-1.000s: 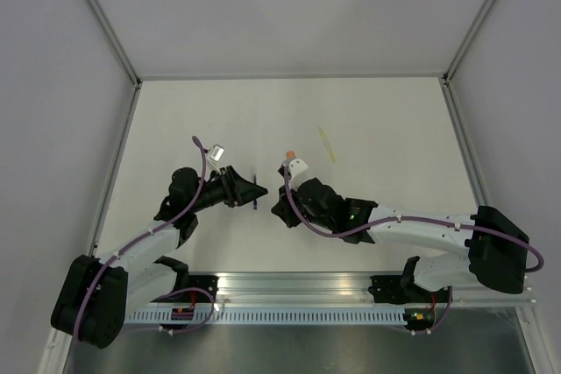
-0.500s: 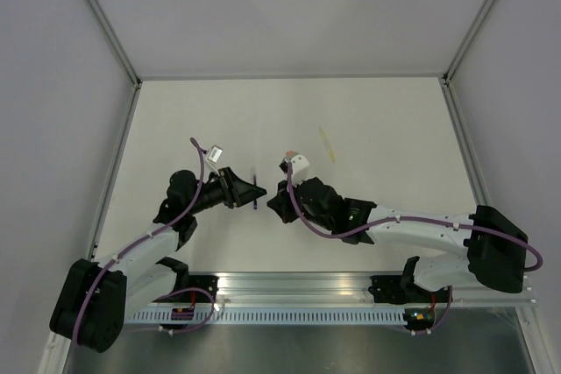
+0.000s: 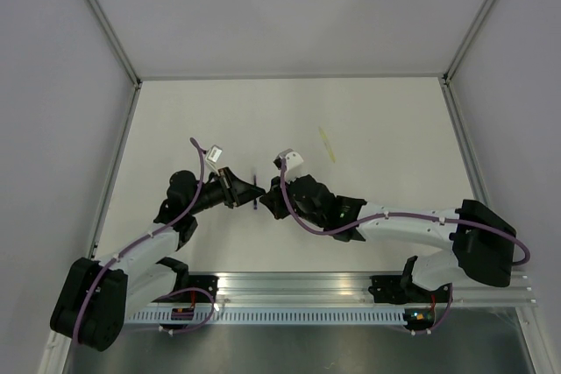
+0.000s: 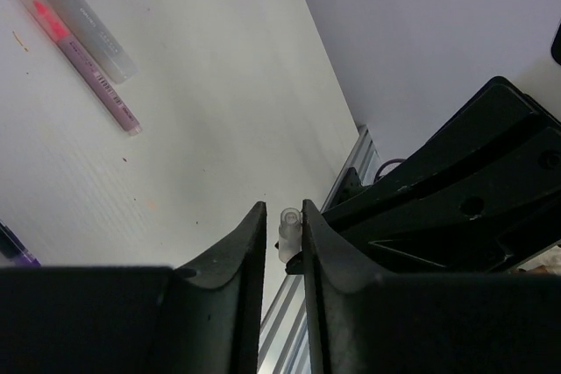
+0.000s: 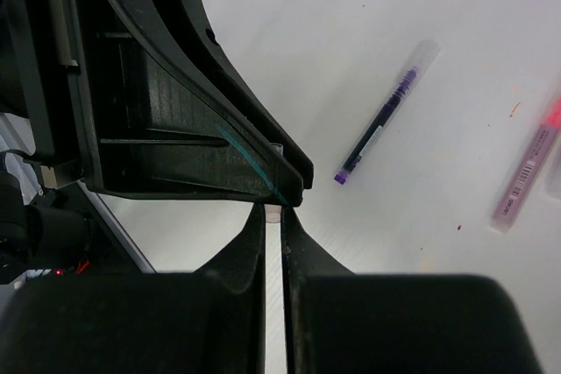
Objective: Insert the pens into the pen caps
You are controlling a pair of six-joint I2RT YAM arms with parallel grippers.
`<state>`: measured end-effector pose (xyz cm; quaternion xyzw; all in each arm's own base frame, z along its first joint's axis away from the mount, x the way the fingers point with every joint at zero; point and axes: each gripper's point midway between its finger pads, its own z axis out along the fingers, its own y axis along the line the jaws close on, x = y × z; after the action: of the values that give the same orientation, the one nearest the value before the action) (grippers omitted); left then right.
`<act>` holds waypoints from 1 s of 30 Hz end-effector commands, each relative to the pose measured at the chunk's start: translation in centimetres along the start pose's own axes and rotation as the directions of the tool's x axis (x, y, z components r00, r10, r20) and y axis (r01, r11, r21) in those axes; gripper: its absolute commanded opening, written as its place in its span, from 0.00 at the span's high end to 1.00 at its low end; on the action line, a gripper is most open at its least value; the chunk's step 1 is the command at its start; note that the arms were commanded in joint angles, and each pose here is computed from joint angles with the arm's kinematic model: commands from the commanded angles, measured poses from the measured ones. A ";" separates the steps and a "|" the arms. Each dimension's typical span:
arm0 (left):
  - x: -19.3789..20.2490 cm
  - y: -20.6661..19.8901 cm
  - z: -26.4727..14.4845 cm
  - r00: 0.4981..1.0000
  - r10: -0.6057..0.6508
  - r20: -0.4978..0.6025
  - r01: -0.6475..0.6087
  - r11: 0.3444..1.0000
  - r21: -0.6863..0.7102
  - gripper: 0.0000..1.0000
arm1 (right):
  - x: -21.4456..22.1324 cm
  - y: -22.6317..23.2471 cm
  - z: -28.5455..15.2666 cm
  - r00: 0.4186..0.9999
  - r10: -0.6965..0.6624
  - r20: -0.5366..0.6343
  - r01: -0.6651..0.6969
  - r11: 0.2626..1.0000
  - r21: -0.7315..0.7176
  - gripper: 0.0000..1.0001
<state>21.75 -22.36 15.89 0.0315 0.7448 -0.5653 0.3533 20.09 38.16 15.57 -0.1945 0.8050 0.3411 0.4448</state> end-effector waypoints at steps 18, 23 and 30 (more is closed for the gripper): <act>-0.7 0.8 0.2 0.999 0.053 0.002 -0.053 0.997 -0.050 0.98 | 0.7 -2.4 -2.8 0.999 0.005 -0.049 0.000 0.994 0.108 0.47; -1.4 1.9 -0.3 0.995 0.102 0.020 -0.098 0.985 -0.141 0.98 | -1.4 -10.0 -5.3 0.998 0.047 -0.047 -0.024 0.917 0.397 0.48; -1.8 2.8 -1.0 0.990 0.136 0.043 -0.124 0.969 -0.212 0.98 | -7.1 -20.8 -3.3 0.994 0.061 -0.094 0.006 0.811 0.586 0.49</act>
<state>22.73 -20.59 13.99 0.0190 0.7852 -0.4889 0.3796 32.02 22.70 15.25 -0.0291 0.8876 0.1162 0.4448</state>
